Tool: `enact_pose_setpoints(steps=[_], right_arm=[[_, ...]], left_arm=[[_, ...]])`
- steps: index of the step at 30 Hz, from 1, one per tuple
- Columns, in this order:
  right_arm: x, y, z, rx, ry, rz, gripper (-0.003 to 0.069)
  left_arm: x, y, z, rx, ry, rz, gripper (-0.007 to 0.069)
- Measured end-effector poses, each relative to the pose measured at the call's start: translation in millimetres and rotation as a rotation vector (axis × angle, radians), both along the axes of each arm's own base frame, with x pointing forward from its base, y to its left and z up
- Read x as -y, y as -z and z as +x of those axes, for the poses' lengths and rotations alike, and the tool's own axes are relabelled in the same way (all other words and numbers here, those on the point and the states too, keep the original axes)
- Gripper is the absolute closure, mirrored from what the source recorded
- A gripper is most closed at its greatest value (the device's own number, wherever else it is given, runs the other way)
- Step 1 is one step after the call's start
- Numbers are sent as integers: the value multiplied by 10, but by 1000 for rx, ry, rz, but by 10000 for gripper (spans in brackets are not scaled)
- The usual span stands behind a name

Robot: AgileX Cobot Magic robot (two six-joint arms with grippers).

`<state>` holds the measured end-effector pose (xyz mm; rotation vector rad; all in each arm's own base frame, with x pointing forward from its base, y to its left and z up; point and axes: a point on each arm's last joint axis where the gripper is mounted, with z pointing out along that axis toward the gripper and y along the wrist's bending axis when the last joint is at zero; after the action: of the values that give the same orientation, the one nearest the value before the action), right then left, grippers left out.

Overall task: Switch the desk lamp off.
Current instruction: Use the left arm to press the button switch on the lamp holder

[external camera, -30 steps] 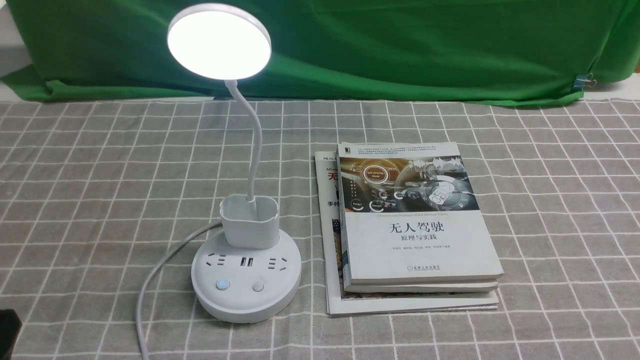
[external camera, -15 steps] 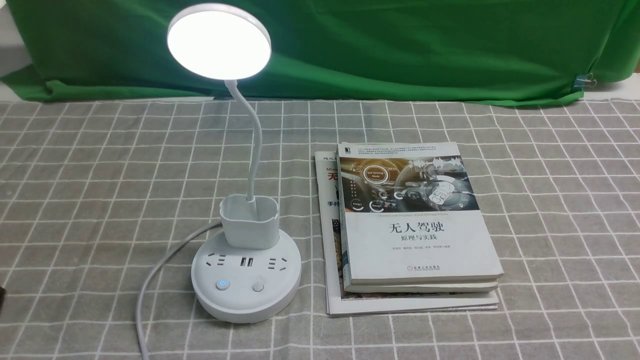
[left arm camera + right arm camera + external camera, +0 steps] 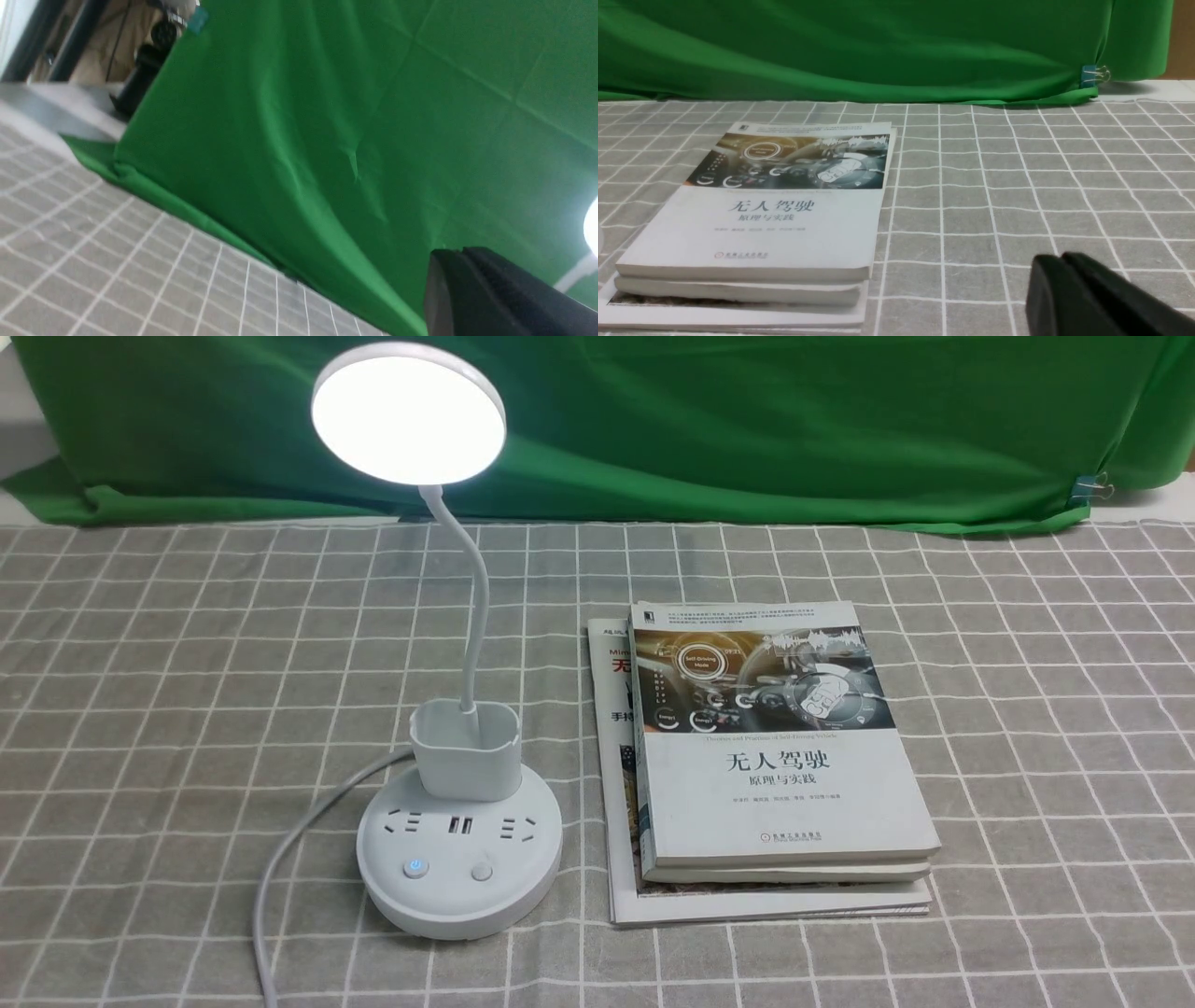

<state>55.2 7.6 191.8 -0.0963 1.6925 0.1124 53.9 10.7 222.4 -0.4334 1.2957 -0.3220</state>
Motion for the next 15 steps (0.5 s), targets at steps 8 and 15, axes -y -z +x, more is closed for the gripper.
enact_pose_setpoints(steps=[8,15], right_arm=[[0,0,0,0,0,0,622],[0,0,0,0,0,0,622]], left_arm=[[134,-374,58,-139,144,42,624],[272,-775,523,-693,361,246,624]])
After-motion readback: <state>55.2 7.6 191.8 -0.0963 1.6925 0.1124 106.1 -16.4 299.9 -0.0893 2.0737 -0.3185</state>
